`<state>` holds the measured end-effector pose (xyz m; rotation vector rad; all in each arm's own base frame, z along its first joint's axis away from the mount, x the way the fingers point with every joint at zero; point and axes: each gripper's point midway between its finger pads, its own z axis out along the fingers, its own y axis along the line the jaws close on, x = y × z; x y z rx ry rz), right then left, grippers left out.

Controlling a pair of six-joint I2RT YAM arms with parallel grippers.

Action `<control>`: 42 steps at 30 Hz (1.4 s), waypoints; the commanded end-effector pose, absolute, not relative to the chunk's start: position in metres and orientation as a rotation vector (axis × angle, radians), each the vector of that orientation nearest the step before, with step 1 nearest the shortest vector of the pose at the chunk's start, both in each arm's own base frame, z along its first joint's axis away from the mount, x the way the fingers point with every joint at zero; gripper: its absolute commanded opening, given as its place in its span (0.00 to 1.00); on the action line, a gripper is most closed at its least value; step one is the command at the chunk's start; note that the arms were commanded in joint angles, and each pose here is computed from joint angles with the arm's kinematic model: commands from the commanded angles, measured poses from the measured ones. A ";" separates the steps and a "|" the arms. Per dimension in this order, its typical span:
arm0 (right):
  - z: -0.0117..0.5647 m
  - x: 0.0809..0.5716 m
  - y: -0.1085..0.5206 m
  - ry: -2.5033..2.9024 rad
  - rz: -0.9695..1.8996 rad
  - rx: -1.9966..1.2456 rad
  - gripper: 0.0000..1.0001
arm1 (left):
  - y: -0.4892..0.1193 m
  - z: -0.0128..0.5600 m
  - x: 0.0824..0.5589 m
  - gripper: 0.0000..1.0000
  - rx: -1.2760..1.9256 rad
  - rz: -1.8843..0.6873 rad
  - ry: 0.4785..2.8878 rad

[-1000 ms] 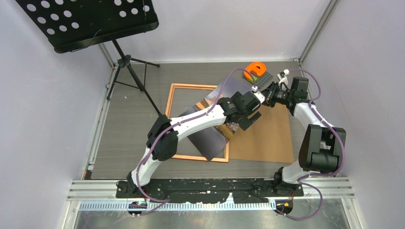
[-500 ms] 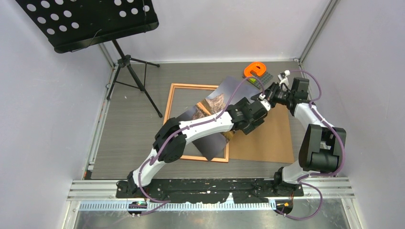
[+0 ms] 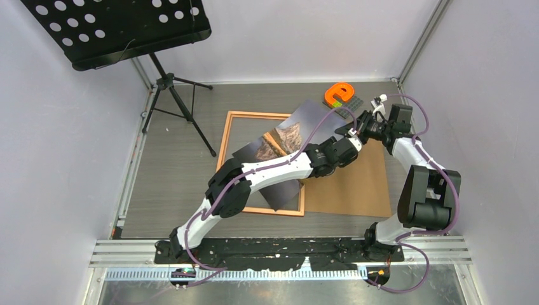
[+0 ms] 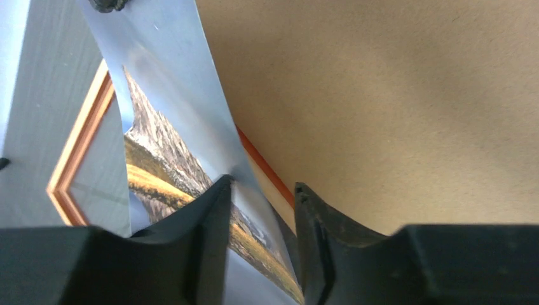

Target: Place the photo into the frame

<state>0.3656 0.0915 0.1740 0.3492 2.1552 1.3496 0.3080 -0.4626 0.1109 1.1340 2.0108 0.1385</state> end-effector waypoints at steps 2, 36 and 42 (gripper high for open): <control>0.190 0.365 0.089 2.113 1.315 0.284 0.06 | -0.467 0.137 0.315 0.30 1.086 0.146 1.938; 0.257 0.357 0.050 2.042 1.098 0.166 0.99 | -0.436 0.222 0.322 0.00 1.039 0.135 1.786; 0.272 0.353 0.040 2.005 1.037 0.147 0.99 | -0.411 0.269 0.317 0.00 0.972 0.019 1.778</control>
